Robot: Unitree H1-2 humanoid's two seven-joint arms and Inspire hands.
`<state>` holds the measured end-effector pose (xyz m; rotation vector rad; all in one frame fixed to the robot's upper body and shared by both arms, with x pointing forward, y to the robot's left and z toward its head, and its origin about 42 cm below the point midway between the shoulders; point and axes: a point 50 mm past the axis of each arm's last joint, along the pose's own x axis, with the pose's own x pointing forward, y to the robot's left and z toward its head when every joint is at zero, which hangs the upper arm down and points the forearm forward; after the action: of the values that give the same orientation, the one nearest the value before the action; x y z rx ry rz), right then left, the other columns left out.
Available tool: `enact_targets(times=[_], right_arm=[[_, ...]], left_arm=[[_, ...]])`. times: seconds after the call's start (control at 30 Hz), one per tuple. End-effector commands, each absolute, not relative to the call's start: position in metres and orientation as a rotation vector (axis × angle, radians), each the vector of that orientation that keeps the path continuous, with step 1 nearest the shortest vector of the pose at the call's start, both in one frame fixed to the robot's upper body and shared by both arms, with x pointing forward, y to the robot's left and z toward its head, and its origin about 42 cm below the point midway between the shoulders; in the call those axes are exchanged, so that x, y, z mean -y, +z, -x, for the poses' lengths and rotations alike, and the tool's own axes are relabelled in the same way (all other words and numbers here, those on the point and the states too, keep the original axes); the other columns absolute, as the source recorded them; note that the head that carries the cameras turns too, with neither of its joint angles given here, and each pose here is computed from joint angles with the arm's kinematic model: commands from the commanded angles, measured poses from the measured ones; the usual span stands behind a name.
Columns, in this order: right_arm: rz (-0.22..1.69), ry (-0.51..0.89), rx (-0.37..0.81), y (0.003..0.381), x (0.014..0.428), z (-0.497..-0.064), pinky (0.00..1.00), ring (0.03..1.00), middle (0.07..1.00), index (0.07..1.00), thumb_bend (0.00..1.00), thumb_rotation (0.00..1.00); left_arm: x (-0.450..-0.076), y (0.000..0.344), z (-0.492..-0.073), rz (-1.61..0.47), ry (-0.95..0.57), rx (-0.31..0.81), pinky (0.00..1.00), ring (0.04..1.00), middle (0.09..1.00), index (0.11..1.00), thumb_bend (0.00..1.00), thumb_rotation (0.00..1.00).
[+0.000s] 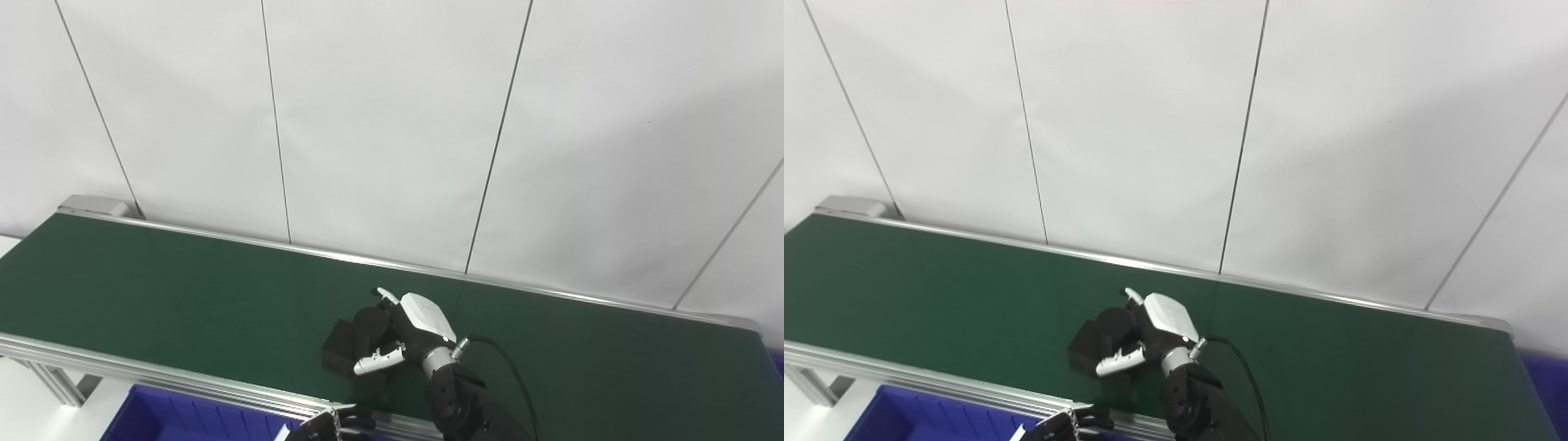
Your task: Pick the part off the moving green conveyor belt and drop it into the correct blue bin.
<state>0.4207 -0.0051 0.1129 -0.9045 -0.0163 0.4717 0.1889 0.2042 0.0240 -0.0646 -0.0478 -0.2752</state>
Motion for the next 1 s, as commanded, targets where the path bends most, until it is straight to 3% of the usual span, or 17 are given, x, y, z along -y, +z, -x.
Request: enact_targets(times=[0.0, 0.07, 0.1, 0.2, 0.73, 0.97], right_arm=[[0.811, 0.455, 0.134, 0.128, -0.017, -0.421, 0.51, 0.616, 0.717, 0.778, 0.77, 0.05], [0.786, 0.421, 0.165, 0.122, -0.018, -0.420, 0.47, 0.559, 0.674, 0.733, 0.73, 0.02], [0.778, 0.407, 0.182, 0.120, -0.018, -0.419, 0.42, 0.480, 0.602, 0.682, 0.61, 0.01], [0.763, 0.381, 0.222, 0.113, -0.018, -0.416, 0.33, 0.398, 0.506, 0.567, 0.52, 0.00], [0.733, 0.348, 0.235, 0.100, -0.012, -0.409, 0.28, 0.384, 0.482, 0.544, 0.51, 0.00], [0.672, 0.303, 0.292, 0.113, -0.001, -0.404, 0.28, 0.381, 0.483, 0.547, 0.51, 0.00]], left_arm=[[-0.204, 0.034, -0.192, 0.047, -0.280, 0.112, 0.52, 0.621, 0.721, 0.730, 0.84, 0.31], [-0.205, 0.035, -0.192, 0.041, -0.276, 0.112, 0.52, 0.621, 0.722, 0.730, 0.84, 0.31], [-0.205, 0.035, -0.192, 0.039, -0.276, 0.113, 0.52, 0.620, 0.721, 0.729, 0.84, 0.32], [-0.206, 0.035, -0.191, 0.035, -0.278, 0.114, 0.52, 0.622, 0.722, 0.731, 0.83, 0.31], [-0.209, 0.036, -0.192, 0.017, -0.272, 0.113, 0.51, 0.604, 0.710, 0.728, 0.84, 0.33], [-0.211, 0.037, -0.192, 0.025, -0.273, 0.118, 0.51, 0.598, 0.701, 0.730, 0.83, 0.33]])
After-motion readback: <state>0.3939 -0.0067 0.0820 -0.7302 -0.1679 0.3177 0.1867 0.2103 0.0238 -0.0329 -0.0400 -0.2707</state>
